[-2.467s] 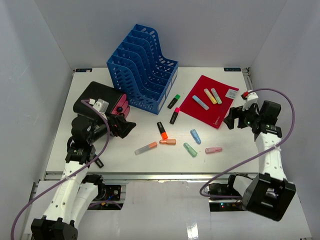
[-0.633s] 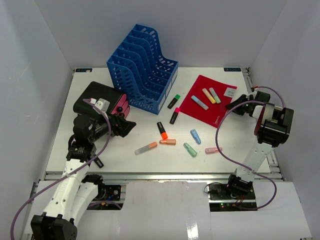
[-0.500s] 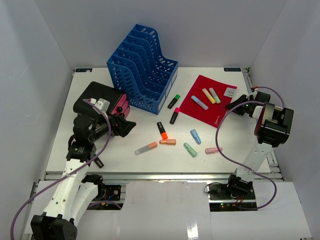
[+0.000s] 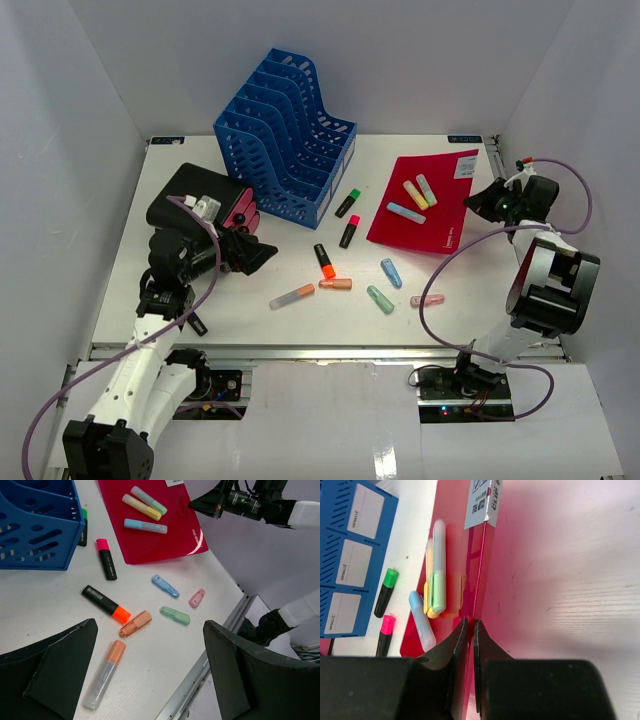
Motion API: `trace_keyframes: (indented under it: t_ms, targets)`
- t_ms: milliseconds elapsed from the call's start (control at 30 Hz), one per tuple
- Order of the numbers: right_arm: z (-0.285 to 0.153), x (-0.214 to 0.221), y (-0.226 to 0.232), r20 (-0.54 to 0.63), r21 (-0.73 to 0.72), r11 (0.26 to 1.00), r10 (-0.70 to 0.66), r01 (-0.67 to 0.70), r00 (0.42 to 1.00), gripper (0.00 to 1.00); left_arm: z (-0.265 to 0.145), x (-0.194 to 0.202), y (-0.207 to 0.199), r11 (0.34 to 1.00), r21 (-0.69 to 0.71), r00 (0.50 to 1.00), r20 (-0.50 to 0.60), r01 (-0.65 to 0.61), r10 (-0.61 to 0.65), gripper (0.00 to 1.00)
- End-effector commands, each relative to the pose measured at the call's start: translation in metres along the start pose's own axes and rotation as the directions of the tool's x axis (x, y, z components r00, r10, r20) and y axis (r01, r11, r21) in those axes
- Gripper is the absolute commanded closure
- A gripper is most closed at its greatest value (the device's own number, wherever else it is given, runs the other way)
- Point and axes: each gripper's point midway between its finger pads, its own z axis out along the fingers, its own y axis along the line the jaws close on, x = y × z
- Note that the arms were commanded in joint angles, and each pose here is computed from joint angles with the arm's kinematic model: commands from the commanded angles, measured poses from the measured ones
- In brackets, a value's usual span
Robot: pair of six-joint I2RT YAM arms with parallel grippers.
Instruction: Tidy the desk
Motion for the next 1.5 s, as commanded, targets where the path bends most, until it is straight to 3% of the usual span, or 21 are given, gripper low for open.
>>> trace_keyframes:
  t_ms: [0, 233, 533, 767, 967, 1167, 1267, 1467]
  targets:
    - [-0.019, -0.035, 0.02, 0.093, -0.013, 0.989, -0.146, 0.148, 0.985, 0.92, 0.0, -0.011, -0.022, 0.996, 0.081, 0.999, 0.033, 0.022, -0.025, 0.02]
    - [-0.046, -0.059, 0.046, 0.147, -0.01, 0.966, -0.253, 0.258, 0.956, 0.92, 0.017, -0.018, -0.041, 0.988, 0.145, 0.998, 0.031, 0.055, -0.06, 0.02]
    - [-0.052, -0.039, 0.043, 0.101, -0.011, 0.962, -0.27, 0.272, 0.958, 0.92, 0.068, -0.002, -0.07, 0.966, 0.216, 0.99, -0.035, 0.144, -0.139, 0.02]
    - [-0.051, -0.029, 0.042, 0.084, -0.019, 0.965, -0.258, 0.26, 0.963, 0.92, 0.142, 0.047, -0.085, 0.962, 0.162, 0.968, -0.163, 0.219, -0.193, 0.05]
    - [-0.051, -0.037, 0.045, 0.078, -0.026, 0.97, -0.241, 0.243, 0.967, 0.92, 0.193, 0.07, -0.093, 0.942, 0.158, 0.941, -0.215, 0.297, -0.261, 0.09]
    - [-0.044, -0.032, 0.043, 0.047, -0.037, 0.985, -0.167, 0.169, 0.985, 0.92, 0.241, 0.112, -0.103, 0.932, 0.028, 0.912, -0.218, 0.361, -0.347, 0.09]
    - [-0.043, -0.03, 0.045, 0.039, -0.047, 0.99, -0.133, 0.135, 0.99, 0.92, 0.252, 0.127, -0.119, 0.901, -0.01, 0.885, -0.18, 0.434, -0.429, 0.08]
    - [-0.044, -0.028, 0.048, 0.031, -0.059, 0.993, -0.104, 0.106, 0.994, 0.92, 0.258, 0.153, -0.14, 0.739, -0.046, 0.739, -0.033, 0.672, -0.673, 0.08]
